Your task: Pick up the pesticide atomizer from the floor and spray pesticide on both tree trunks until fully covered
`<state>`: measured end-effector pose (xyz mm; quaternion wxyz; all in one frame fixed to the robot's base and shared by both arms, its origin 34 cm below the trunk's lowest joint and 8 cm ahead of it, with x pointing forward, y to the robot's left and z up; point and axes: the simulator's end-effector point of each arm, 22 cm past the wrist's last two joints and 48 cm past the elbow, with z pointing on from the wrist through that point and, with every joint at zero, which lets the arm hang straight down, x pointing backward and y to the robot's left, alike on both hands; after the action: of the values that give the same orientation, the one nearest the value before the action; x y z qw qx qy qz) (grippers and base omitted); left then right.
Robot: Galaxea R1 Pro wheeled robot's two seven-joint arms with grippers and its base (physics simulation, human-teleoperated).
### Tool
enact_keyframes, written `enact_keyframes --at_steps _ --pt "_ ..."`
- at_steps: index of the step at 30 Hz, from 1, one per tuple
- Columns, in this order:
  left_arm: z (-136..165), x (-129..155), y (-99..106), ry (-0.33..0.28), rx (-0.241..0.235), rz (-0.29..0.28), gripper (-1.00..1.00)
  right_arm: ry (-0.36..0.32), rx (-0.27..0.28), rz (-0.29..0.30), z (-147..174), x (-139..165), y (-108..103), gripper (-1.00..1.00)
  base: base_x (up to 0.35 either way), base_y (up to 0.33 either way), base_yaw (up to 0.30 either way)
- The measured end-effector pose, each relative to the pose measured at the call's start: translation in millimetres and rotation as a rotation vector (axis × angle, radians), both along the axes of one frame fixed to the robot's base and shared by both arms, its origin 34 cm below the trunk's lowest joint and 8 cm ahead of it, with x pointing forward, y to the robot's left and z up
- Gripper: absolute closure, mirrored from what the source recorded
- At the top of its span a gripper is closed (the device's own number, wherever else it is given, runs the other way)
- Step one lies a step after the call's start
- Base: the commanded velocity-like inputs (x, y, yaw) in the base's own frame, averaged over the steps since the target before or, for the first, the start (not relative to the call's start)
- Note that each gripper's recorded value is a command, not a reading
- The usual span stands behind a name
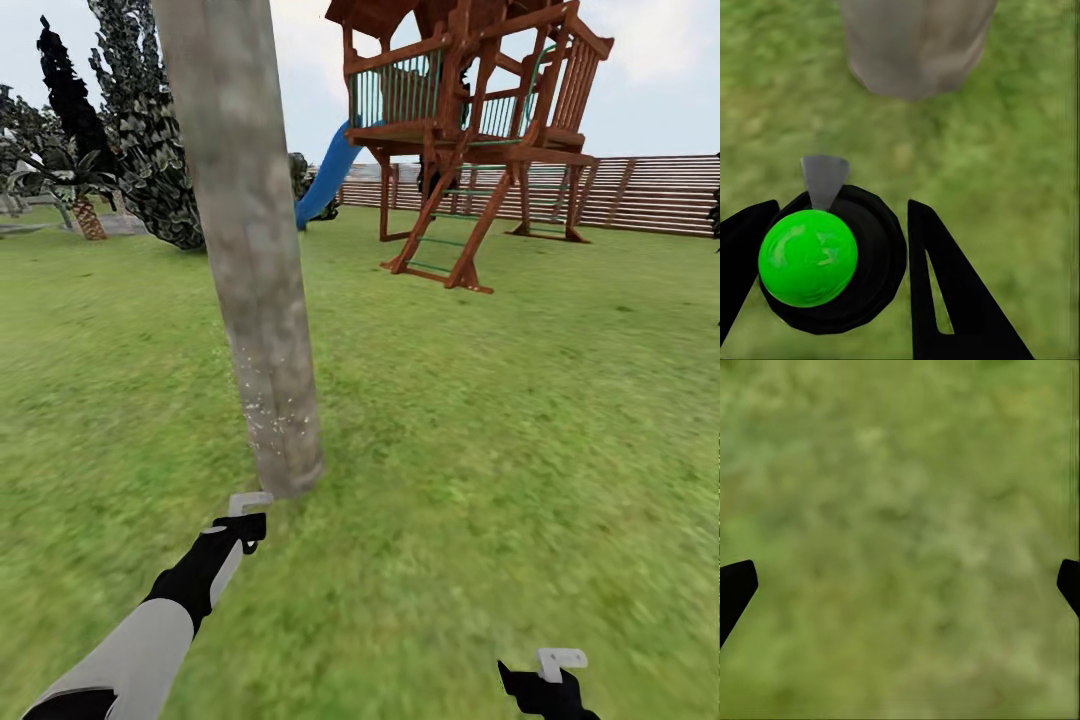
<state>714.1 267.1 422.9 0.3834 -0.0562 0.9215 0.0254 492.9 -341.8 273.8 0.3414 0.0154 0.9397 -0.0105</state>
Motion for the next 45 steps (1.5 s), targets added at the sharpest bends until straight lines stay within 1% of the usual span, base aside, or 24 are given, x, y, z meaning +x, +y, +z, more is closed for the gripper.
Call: enact_keyframes --at_steps 13,22,24,25,26,27,28,30,36,45 --pt "-0.2 -0.1 0.0 0.000 0.000 0.000 1.00 0.000 0.000 0.001 0.0 0.0 0.1 -1.00 0.197 -0.231 0.023" --pt "-2.0 -1.4 -0.3 0.004 -0.001 0.000 1.00 0.000 0.000 0.001 0.0 0.0 0.1 -1.00 0.191 -0.230 0.188" --pt "-2.3 -2.0 4.2 0.008 0.006 0.002 1.00 0.000 0.000 0.001 0.0 0.0 0.1 -1.00 0.207 -0.214 0.272" --pt "-3.2 -3.0 6.1 0.013 0.010 0.005 1.00 0.000 0.000 0.001 0.0 0.0 0.1 -1.00 0.233 -0.192 0.274" --pt "-8.0 -8.7 11.9 0.048 0.023 0.015 1.00 0.000 0.000 0.001 0.0 0.0 0.1 -1.00 0.238 -0.188 0.274" --pt "-16.9 -19.6 17.7 0.114 0.033 0.020 1.00 0.000 0.000 0.001 -0.1 0.0 0.1 -1.00 0.239 -0.187 0.274" --pt "-19.7 -23.7 19.7 0.139 0.036 0.021 1.00 0.000 0.000 0.001 0.0 0.0 0.1 -1.00 0.240 -0.186 0.243" --pt "-22.3 -27.3 19.6 0.160 0.039 0.019 1.00 0.000 0.000 0.000 0.0 0.0 0.0 -1.00 0.236 -0.190 0.096" --pt "-22.9 -28.2 15.9 0.167 0.040 0.011 1.00 0.000 0.000 0.000 0.0 0.0 0.0 -1.00 0.121 -0.247 0.039" --pt "-20.1 -25.4 12.6 0.158 0.037 0.010 1.00 0.000 0.000 0.000 0.0 0.0 0.0 -1.00 0.004 -0.274 0.262"
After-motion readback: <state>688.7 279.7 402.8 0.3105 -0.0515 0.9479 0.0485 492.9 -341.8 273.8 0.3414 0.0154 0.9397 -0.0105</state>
